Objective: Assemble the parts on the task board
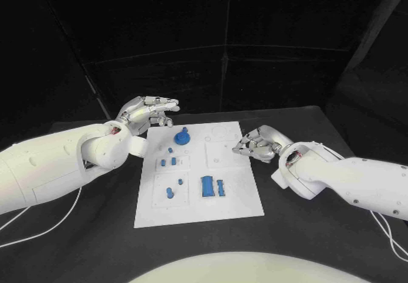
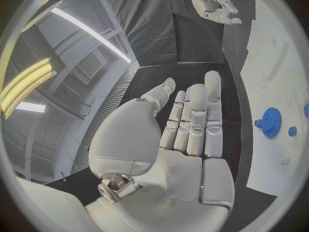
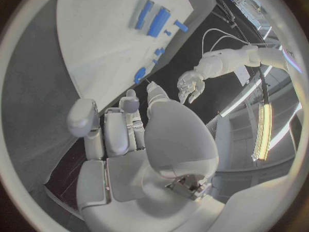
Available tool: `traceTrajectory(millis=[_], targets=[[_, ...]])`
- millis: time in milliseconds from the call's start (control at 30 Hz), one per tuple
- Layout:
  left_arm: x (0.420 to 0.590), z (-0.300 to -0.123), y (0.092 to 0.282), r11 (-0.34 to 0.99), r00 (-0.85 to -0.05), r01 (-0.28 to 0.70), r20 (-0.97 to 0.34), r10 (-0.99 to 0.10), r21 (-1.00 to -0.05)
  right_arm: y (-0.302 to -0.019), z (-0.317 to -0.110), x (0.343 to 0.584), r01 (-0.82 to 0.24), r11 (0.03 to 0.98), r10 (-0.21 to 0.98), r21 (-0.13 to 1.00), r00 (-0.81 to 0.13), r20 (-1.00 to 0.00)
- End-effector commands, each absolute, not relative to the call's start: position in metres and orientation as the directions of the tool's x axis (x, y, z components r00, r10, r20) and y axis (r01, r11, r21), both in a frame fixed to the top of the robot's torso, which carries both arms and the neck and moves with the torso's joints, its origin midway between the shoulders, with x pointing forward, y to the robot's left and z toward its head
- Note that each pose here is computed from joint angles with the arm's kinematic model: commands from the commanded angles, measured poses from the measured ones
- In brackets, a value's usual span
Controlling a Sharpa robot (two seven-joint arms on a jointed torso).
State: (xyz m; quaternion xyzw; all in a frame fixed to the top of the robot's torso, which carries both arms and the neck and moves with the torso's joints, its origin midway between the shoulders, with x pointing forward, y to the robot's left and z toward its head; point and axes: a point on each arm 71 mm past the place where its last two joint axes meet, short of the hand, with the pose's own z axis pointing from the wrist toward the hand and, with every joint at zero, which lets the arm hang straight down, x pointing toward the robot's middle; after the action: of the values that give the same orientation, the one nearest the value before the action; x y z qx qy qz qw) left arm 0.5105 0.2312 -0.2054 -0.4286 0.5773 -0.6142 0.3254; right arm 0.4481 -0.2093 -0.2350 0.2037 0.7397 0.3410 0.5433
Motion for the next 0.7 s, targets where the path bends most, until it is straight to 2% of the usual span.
traceTrajectory(millis=[33,300,500,700], targets=[[0.515,-0.207,0.235,-0.140,-0.377,-0.071,0.157,-0.913,-0.988,-0.210,-0.225,0.465,-0.127,0.447,0.816,0.885,-0.346,-0.462],[0.534,-0.220,0.241,-0.184,-0.273,-0.042,0.188,-0.943,-0.982,-0.220,-0.233,0.522,-0.071,0.226,0.918,0.972,-0.319,-0.236],[0.541,-0.238,0.241,-0.197,-0.195,-0.034,0.200,-0.960,-0.980,-0.221,-0.233,0.550,-0.078,0.143,0.951,0.987,-0.266,-0.159],[0.543,-0.254,0.241,-0.195,-0.124,-0.039,0.198,-0.972,-0.980,-0.224,-0.234,0.561,-0.086,0.119,0.960,0.989,-0.244,-0.137]])
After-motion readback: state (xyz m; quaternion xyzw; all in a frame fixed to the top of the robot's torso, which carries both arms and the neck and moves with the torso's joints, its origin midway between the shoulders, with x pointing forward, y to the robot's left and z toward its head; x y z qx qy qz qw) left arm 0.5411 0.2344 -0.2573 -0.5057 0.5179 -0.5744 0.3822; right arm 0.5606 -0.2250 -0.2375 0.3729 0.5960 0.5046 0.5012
